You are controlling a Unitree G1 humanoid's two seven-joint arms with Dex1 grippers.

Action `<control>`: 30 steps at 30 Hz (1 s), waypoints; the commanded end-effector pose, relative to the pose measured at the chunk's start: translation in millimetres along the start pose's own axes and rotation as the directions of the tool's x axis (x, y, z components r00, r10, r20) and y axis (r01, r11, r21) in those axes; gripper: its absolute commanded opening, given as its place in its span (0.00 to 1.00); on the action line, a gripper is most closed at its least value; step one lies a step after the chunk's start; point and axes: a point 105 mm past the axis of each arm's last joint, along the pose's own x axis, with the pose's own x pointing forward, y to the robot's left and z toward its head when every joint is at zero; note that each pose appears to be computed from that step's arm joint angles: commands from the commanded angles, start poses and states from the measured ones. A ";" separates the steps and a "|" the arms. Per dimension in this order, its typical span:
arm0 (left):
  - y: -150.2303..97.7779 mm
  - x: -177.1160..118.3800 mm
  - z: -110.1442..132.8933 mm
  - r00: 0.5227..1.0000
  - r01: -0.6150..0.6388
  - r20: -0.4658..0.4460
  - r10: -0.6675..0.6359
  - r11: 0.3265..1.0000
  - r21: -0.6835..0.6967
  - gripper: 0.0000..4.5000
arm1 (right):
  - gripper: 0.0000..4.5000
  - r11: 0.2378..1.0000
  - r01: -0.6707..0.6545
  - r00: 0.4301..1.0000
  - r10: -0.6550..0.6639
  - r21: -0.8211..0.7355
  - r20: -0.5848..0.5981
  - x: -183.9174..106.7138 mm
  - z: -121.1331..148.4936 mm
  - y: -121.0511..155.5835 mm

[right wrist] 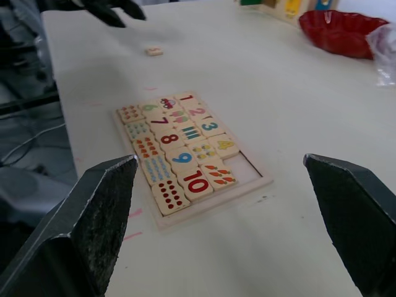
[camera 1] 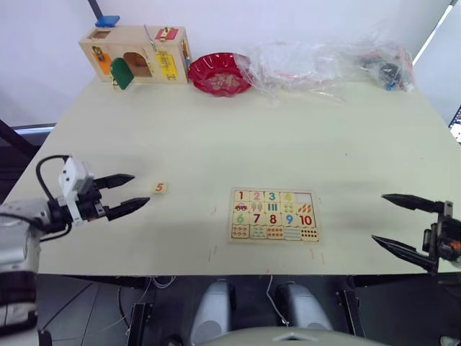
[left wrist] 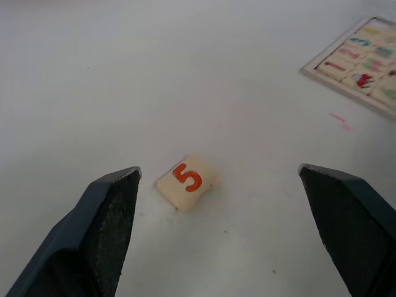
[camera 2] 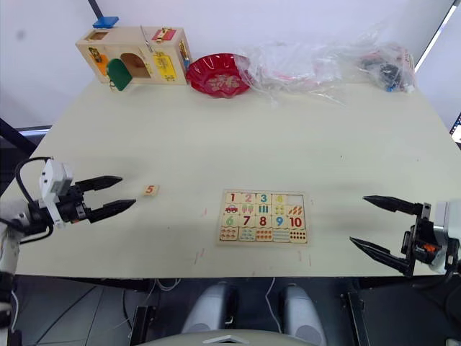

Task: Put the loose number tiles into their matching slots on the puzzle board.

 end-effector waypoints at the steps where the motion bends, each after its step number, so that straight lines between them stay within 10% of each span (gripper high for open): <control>1: 11.5 1.7 3.7 0.996 0.067 -0.054 -0.065 0.997 0.043 0.96 | 1.00 0.998 -0.047 0.999 0.047 0.050 0.014 -11.9 6.1 4.1; 21: 26.1 30.4 -10.5 0.906 0.255 -0.385 -0.175 0.952 0.169 0.96 | 1.00 1.000 0.011 0.998 -0.012 0.010 0.058 -12.6 6.9 26.1; 24: 25.9 30.8 -11.7 0.902 0.263 -0.395 -0.175 0.947 0.182 0.71 | 1.00 1.000 0.013 0.998 -0.013 0.010 0.059 -13.1 6.0 27.0; 30: 25.7 30.2 -13.9 0.895 0.272 -0.412 -0.173 0.942 0.194 0.71 | 1.00 1.000 0.015 0.998 -0.015 0.009 0.058 -13.6 4.1 27.4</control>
